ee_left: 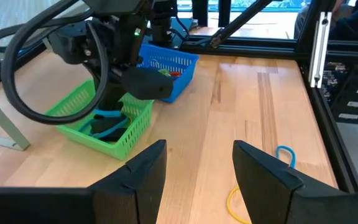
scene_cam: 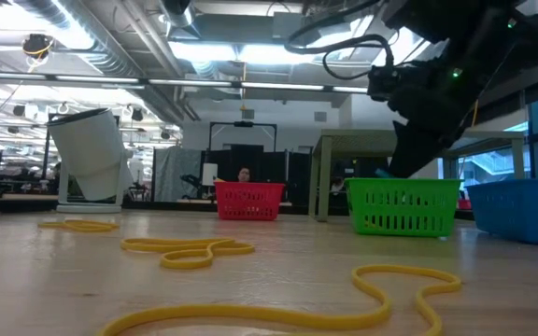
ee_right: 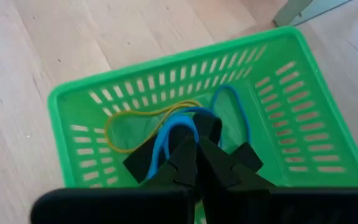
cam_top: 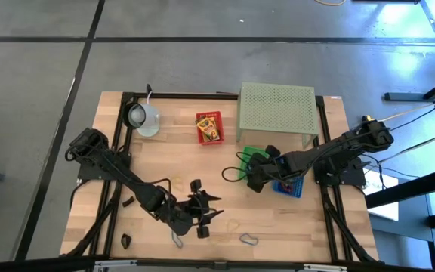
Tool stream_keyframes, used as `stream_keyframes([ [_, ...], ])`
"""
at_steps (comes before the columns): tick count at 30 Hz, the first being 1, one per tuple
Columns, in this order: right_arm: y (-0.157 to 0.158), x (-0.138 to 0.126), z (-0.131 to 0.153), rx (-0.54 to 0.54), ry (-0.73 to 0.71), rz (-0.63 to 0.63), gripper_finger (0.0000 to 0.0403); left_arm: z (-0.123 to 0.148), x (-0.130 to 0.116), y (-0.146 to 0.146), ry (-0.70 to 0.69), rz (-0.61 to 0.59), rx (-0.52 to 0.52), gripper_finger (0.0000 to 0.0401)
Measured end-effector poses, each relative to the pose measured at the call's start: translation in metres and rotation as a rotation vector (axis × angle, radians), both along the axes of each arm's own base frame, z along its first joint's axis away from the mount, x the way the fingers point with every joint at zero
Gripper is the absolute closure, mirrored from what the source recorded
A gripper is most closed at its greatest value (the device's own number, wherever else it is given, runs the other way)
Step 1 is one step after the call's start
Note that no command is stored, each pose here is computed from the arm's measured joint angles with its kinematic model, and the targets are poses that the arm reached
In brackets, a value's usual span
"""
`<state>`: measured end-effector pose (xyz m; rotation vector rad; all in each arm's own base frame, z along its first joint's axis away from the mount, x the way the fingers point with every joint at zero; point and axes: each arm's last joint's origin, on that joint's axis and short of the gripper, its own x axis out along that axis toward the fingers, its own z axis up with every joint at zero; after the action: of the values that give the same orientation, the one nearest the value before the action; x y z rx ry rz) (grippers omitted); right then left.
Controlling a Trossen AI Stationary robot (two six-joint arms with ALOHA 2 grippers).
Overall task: Pick & Place Office Desk Supplies
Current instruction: Put the blue rubber band into the green bin
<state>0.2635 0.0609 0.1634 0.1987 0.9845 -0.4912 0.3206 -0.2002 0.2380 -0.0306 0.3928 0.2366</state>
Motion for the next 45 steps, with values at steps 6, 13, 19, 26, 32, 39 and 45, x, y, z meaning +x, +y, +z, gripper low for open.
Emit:
stream_keyframes([
  [6,0.0,0.0,0.0,-0.001,-0.003,-0.003,0.0367,0.0,-0.002,-0.002,-0.009,0.02,-0.031,0.0221],
  [13,0.0,0.0,0.0,-0.004,-0.004,-0.004,0.0305,-0.015,-0.017,-0.009,0.141,0.026,-0.2,0.0221],
  [19,-0.001,0.002,0.001,-0.025,-0.027,-0.016,0.0255,-0.038,-0.047,-0.007,0.516,0.118,-0.398,0.0221],
  [26,0.0,0.006,0.004,-0.025,-0.079,-0.023,0.021,-0.048,-0.078,0.005,0.586,0.386,-0.253,0.0221],
  [32,0.0,0.006,0.004,-0.024,-0.082,-0.023,0.0186,-0.07,-0.083,0.028,0.55,0.531,-0.222,0.0221],
  [39,0.0,0.006,0.004,-0.023,-0.081,-0.022,0.0177,-0.101,-0.092,0.069,0.625,0.783,-0.31,0.0221],
  [45,0.0,0.006,0.004,-0.022,-0.08,-0.019,0.0176,-0.117,-0.098,0.091,0.613,0.896,-0.353,0.0221],
])
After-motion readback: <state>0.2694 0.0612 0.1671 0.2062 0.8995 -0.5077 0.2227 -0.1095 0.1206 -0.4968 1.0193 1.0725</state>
